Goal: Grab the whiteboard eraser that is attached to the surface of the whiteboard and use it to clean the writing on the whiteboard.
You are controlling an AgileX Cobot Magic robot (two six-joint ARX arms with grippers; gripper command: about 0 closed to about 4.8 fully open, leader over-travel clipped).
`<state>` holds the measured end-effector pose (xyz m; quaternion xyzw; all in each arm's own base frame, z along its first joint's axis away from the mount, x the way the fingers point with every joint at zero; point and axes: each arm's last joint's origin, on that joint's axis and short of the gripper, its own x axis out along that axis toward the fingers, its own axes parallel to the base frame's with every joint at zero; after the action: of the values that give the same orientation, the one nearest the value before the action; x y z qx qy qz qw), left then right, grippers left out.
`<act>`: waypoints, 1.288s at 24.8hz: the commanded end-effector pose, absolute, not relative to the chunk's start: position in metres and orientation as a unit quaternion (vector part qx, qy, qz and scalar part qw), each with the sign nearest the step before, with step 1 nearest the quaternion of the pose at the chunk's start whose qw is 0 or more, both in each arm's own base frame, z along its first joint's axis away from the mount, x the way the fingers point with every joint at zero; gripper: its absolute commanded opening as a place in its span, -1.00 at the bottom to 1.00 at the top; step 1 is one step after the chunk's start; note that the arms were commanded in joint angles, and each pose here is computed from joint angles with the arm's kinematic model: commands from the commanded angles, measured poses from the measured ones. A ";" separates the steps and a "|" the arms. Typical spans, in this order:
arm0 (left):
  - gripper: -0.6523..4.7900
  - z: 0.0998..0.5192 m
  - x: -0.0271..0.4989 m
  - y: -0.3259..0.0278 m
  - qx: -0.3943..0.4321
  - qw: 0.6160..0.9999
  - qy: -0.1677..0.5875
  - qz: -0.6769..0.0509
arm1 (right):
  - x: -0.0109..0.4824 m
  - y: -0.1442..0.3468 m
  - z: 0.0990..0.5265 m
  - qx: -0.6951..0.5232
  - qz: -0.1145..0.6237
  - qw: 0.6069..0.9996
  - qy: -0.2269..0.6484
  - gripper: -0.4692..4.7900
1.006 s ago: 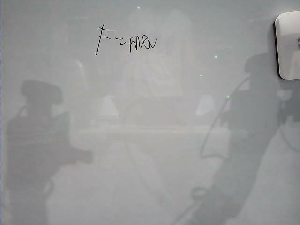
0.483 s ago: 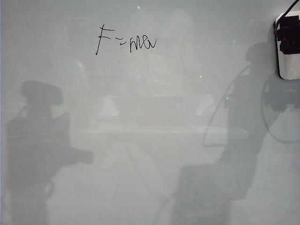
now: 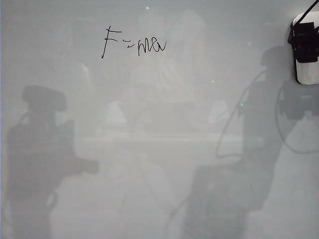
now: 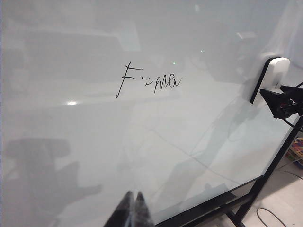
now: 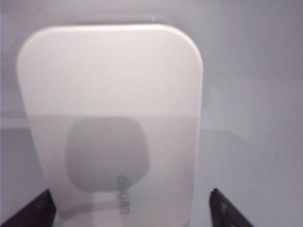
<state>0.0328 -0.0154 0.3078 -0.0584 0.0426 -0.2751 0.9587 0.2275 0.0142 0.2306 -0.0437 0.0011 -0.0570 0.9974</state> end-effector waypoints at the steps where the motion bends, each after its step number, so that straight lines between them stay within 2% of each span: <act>1: -0.78 0.309 0.033 -0.015 -0.055 0.959 0.037 -0.275 | 0.233 0.015 0.238 -0.042 -0.061 0.997 -0.018 0.66; 4: -0.78 0.309 0.033 -0.015 -0.055 0.959 0.037 -0.275 | 0.237 0.015 0.246 -0.040 -0.060 0.997 -0.030 0.64; 7: -0.78 0.309 0.033 -0.015 -0.056 0.959 0.039 -0.275 | 0.241 0.016 0.250 -0.040 -0.061 0.997 -0.033 0.37; 10: -0.78 0.308 0.033 -0.015 -0.057 0.959 0.042 -0.275 | 0.242 0.016 0.248 -0.040 -0.056 0.997 -0.027 0.27; 11: -0.78 0.308 0.033 -0.015 -0.056 0.959 0.042 -0.274 | 0.242 0.017 0.249 -0.041 -0.054 0.997 -0.028 0.10; 13: -0.78 0.308 0.033 -0.015 -0.056 0.959 0.042 -0.275 | 0.238 0.023 0.251 -0.071 -0.040 0.996 -0.019 -0.04; 16: -0.78 0.308 0.033 -0.015 -0.056 0.959 0.042 -0.275 | 0.229 0.049 0.265 -0.160 0.028 0.986 0.024 -0.04; 21: -0.78 0.308 0.033 -0.015 -0.058 0.959 0.042 -0.273 | 0.200 0.137 0.336 -0.307 0.114 0.944 0.040 -0.04; 24: -0.78 0.309 0.032 -0.015 -0.057 0.959 0.038 -0.275 | 0.191 0.195 0.363 -0.371 0.126 0.920 0.018 -0.04; 27: -0.78 0.309 0.033 -0.015 -0.042 0.965 0.033 -0.258 | 0.211 0.247 0.363 -0.439 0.126 0.889 0.033 -0.04; 32: -0.78 0.309 0.034 -0.012 -0.028 0.976 0.029 -0.216 | 0.237 0.282 0.361 -0.483 0.116 0.867 0.035 -0.04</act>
<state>0.0342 -0.0127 0.3071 -0.0345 0.0376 -0.2247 0.9731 0.2367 0.2805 0.3494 -0.4888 0.0564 0.1237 0.8617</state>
